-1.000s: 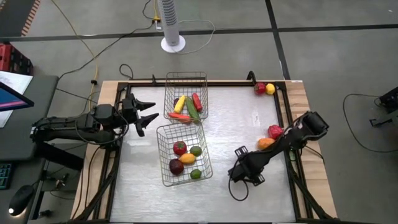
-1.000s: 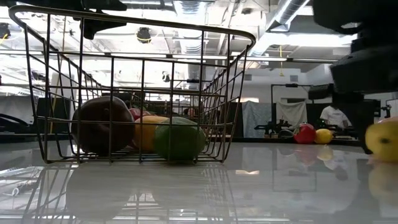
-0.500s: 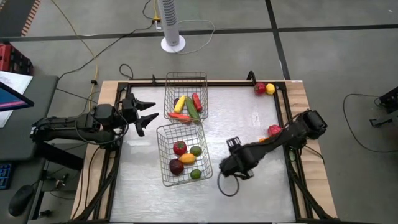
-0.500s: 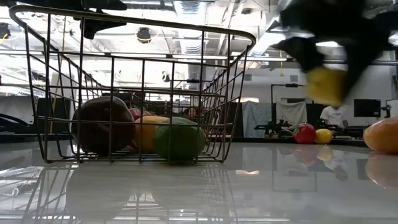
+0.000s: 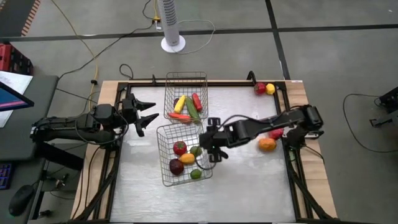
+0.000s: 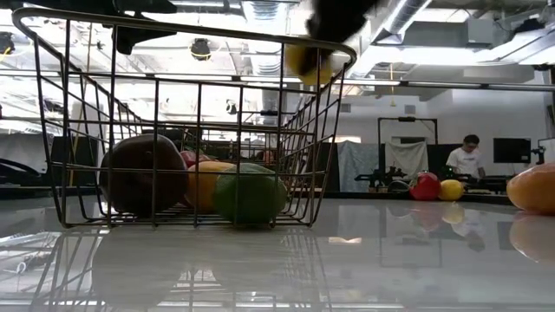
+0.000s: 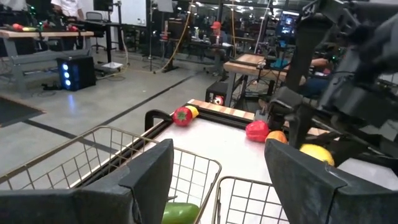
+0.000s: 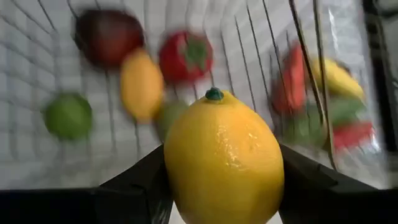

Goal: Sort produce into baskets
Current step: Put the bottom yellow lemon into the bottom basket, then put the brown potato into the top basket

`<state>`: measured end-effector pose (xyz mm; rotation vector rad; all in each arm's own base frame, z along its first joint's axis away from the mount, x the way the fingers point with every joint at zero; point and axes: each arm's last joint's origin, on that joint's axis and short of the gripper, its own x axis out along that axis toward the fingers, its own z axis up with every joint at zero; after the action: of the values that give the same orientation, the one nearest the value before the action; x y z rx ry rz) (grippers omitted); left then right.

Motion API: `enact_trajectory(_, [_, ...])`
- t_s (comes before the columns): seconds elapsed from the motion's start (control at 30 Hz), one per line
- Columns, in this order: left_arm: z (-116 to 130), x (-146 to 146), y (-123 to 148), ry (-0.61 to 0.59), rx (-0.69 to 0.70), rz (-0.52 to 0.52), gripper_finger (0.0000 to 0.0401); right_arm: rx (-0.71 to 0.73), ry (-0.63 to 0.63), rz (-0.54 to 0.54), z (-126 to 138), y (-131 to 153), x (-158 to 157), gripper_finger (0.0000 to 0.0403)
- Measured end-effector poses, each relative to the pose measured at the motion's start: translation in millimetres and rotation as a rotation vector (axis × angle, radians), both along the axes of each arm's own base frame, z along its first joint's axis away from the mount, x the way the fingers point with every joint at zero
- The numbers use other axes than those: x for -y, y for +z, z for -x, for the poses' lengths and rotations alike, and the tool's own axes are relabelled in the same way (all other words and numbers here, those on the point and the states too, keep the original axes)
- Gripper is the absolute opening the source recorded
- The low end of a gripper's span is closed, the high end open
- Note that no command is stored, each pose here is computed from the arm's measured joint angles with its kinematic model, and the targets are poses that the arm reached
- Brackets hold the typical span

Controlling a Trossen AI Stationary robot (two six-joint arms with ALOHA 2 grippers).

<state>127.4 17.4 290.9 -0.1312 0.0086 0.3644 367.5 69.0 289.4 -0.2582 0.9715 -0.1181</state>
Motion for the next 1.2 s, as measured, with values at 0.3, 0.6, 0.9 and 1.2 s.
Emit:
enact_trajectory(0.3, [0.0,0.0,0.0,0.0,0.0,-0.001,0.0239,0.138,0.178,-0.209,-23.4,2.6,9.8,0.0245])
enact_trajectory(0.6, [0.0,-0.5,2.2,0.016,0.022,-0.003,0.0239,0.092,0.179,-0.225,-21.1,-0.1,16.9,0.0269])
enact_trajectory(0.9, [0.1,-0.5,3.3,0.018,0.034,-0.003,0.0239,0.118,0.214,-0.217,-23.2,2.4,16.8,0.038])
enact_trajectory(1.2, [0.1,0.0,-1.3,0.001,-0.016,-0.002,0.0239,-0.488,-0.222,0.02,49.6,-11.1,48.2,0.0371])
